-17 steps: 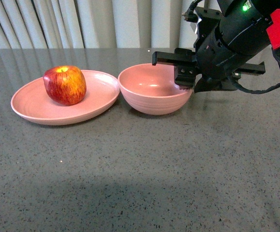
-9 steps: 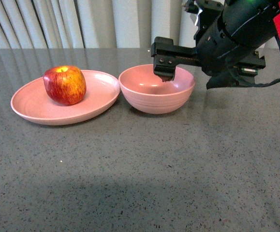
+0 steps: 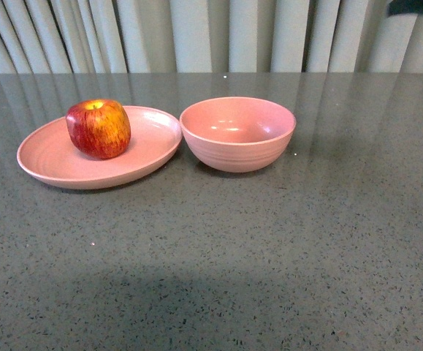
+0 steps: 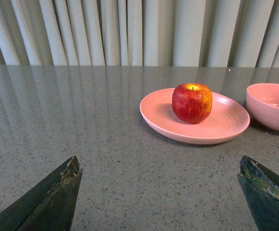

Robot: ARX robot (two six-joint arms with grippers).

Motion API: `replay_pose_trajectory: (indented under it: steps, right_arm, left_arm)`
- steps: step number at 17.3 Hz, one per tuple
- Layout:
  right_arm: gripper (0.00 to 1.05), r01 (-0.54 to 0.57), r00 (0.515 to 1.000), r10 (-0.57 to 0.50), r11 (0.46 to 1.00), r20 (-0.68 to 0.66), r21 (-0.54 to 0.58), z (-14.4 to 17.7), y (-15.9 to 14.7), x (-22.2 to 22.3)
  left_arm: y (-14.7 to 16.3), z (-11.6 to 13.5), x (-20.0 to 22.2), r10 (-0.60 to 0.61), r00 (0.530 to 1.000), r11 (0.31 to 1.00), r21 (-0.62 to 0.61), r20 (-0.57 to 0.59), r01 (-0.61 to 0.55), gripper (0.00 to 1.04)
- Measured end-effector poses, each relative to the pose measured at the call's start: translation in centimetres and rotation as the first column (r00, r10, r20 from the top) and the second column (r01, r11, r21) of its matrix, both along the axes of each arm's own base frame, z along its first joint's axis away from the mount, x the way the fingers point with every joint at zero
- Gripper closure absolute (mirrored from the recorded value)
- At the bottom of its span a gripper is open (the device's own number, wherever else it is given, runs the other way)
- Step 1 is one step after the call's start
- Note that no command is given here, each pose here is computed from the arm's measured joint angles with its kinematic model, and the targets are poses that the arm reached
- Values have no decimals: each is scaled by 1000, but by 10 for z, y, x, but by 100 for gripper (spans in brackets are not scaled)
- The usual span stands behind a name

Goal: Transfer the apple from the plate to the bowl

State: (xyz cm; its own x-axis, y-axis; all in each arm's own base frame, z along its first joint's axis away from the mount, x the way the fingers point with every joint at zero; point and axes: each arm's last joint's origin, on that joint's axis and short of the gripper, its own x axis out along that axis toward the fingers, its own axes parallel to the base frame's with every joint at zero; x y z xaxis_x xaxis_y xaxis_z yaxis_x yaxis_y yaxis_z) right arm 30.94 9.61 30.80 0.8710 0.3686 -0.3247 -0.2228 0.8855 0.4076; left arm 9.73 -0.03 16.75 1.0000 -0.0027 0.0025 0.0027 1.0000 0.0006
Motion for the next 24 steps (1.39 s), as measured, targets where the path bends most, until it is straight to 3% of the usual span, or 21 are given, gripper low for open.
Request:
replay_pose_trajectory:
  steps: [2, 4, 7, 9, 11, 16, 24]
  right_arm:
    - [7, 48, 991, -53, 998, 123, 40, 6, -29, -58]
    - [7, 67, 988, -73, 997, 132, 49, -16, -48, -105]
    - [7, 172, 970, -169, 985, 177, 2, -37, -70, -137]
    - [24, 337, 871, -274, 937, 407, -90, -38, -80, -154]
    - [49, 393, 861, -272, 892, 429, -224, -71, -98, -167]
    - [103, 371, 868, -228, 889, 442, -268, -103, -96, -181]
    - [103, 367, 874, -227, 888, 430, -277, -128, -96, -194]
  left_arm:
    - [0, 0, 0, 0, 1000, 1000, 0, 0, 0, 7]
    - [0, 0, 0, 0, 1000, 1000, 0, 0, 0, 7]
    - [0, 0, 0, 0, 1000, 1000, 0, 0, 0, 7]
    - [0, 0, 0, 0, 1000, 1000, 0, 0, 0, 7]
    - [0, 0, 0, 1, 1000, 1000, 0, 0, -1, 7]
    - [0, 0, 0, 0, 1000, 1000, 0, 0, 0, 7]
    - [0, 0, 0, 0, 1000, 1000, 0, 0, 0, 7]
